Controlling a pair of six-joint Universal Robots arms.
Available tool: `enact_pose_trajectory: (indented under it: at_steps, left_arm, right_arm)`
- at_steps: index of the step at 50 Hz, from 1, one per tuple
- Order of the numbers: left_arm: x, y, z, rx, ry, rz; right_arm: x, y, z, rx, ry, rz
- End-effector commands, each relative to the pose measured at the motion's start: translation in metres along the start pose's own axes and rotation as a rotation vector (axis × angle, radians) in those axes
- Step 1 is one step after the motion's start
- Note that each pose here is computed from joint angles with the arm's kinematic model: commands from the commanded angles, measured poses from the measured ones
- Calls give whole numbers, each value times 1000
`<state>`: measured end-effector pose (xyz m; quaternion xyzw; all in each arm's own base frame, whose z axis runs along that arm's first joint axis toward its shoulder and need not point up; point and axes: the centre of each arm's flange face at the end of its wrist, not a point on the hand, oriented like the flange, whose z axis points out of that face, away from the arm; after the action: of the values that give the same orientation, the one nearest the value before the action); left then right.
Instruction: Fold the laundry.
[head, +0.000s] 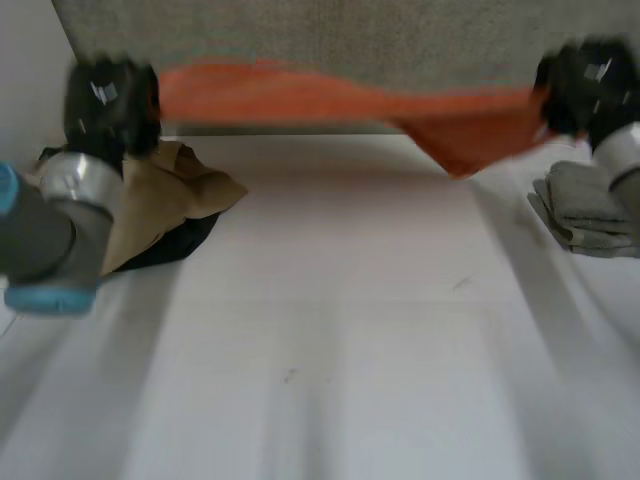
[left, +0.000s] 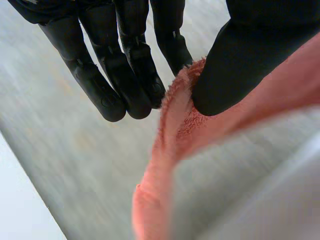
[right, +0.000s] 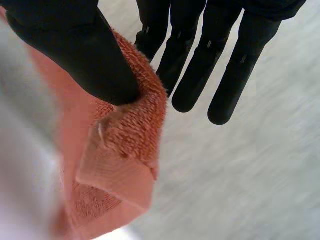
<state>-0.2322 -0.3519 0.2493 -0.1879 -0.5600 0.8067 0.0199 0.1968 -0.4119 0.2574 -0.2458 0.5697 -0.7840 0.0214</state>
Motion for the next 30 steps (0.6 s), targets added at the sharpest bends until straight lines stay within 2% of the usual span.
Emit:
enact_pose_trajectory:
  at_steps: [1,4,8,13,18,24,30]
  left_arm:
    - [29,77,-52,-238,142,5]
    - [35,98,-65,-313,187,40]
    - [33,107,-72,-378,209,85]
    - [27,95,-70,-385,212,100]
    - [30,83,-70,-368,217,77]
    - [30,82,-68,-361,210,74]
    - [20,85,-63,-365,185,78]
  right_arm:
    - [-46,79,-56,-253,-205,63]
    - [-63,98,-74,-345,-275,50]
    - [-67,102,-86,-442,-313,25]
    - [-60,94,-88,-555,-299,66]
    - [-51,89,-97,-750,-241,150]
    - [-44,94,-98,-773,-199,143]
    - [-45,105,-93,-714,-177,110]
